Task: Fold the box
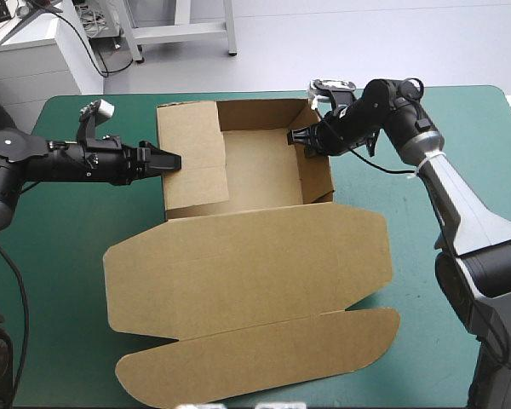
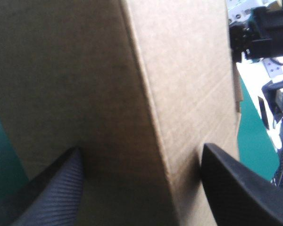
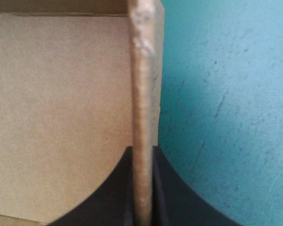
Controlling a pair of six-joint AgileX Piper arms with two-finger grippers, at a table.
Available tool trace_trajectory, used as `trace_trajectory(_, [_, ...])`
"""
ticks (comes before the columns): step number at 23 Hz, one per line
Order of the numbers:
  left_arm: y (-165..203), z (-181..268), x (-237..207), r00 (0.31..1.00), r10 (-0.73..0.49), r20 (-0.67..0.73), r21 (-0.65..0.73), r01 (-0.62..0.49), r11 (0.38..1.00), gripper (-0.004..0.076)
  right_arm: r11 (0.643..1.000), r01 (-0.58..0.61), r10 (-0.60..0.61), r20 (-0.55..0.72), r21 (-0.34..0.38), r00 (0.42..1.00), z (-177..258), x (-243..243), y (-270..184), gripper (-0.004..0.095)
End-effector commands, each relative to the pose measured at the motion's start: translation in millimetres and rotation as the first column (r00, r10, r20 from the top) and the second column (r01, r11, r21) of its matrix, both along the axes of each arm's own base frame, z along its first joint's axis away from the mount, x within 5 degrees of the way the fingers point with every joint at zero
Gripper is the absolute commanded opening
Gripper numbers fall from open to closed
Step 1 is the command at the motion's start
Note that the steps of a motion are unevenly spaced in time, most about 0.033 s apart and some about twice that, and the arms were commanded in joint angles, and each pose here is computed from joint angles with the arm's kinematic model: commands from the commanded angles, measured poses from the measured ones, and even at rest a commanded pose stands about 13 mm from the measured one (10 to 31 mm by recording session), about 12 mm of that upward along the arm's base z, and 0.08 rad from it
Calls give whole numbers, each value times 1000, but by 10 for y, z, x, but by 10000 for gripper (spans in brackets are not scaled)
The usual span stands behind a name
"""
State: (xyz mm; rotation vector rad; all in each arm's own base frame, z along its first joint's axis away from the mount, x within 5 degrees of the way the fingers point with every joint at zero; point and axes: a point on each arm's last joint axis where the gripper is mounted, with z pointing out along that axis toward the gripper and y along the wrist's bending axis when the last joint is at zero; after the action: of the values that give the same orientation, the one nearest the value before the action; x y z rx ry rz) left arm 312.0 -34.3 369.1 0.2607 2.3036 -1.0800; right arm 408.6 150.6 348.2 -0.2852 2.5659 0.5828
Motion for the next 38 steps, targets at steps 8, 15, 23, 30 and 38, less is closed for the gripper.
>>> trace_trajectory(8, [-222,-74,-148,988,51,-145,249,-14,968,452,998,-26,20,111,49,994,386,-334,507,4])
trace_trajectory(15, [-370,-143,-102,962,236,-137,385,-168,908,348,998,-1,-3,72,59,997,374,-373,554,4])
trace_trajectory(23, [-398,-201,-38,953,262,-148,377,-191,906,-6,998,17,-19,34,54,999,355,-392,544,3])
trace_trajectory(30, [-405,-71,86,945,308,-109,343,-255,904,-9,991,27,-23,35,-129,999,286,-390,408,2])
trace_trajectory(38, [-795,-75,413,963,247,-106,525,-157,836,-9,931,87,-67,70,-354,995,201,-339,213,1])
